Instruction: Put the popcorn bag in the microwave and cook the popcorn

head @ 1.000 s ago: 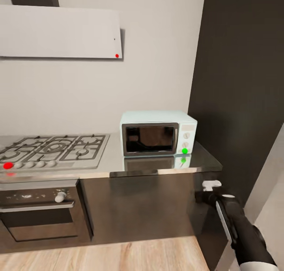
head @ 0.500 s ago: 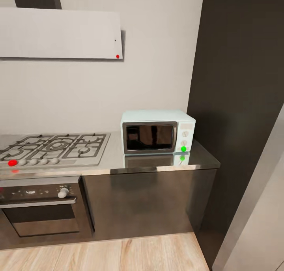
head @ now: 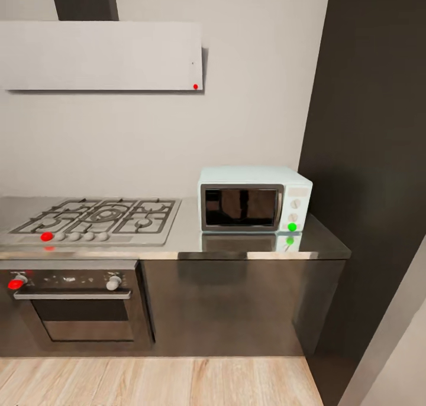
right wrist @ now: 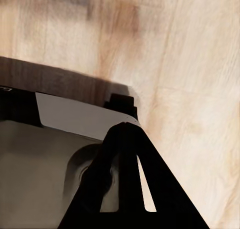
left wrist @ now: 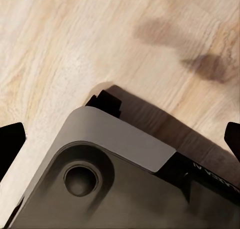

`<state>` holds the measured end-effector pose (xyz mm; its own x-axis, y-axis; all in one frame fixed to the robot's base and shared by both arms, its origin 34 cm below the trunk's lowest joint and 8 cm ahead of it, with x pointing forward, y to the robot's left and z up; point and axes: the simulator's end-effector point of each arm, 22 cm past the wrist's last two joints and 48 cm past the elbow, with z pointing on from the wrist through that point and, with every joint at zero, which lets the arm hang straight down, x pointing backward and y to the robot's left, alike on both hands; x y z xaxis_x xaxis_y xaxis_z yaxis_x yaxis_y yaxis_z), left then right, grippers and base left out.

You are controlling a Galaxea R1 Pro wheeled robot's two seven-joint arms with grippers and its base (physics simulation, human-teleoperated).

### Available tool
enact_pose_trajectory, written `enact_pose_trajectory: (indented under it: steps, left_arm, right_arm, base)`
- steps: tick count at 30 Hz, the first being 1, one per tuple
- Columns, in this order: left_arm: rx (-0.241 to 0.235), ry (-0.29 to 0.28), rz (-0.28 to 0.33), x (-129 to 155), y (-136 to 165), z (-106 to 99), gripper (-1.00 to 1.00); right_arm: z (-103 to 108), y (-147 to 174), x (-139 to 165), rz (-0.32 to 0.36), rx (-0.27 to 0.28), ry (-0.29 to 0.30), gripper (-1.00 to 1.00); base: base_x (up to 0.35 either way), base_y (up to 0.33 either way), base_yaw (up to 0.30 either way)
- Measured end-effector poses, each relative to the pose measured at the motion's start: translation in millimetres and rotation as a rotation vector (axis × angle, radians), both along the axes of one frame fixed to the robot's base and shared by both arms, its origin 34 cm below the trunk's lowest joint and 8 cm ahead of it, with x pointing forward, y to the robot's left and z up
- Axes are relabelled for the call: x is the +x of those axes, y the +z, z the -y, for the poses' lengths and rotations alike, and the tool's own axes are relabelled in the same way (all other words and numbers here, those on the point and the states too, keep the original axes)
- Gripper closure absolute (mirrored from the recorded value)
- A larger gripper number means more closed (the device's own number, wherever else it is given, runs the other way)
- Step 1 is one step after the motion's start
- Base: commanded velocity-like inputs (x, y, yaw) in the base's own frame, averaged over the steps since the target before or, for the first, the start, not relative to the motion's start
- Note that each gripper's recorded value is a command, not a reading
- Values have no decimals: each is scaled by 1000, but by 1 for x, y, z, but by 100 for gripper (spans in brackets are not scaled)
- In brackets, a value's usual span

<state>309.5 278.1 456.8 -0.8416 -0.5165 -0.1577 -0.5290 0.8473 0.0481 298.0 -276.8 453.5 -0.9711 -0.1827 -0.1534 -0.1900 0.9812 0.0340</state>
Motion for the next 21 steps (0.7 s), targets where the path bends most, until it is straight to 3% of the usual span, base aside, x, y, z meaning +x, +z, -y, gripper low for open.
enact_pose_trajectory:
  steps: [21]
  left_arm:
    - [-2, -4, 1, 0, 0, 2, -100]
  right_arm:
    - [-7, 1, 8, 23, 9, 5, 100]
  base:
    - [0, 0, 2]
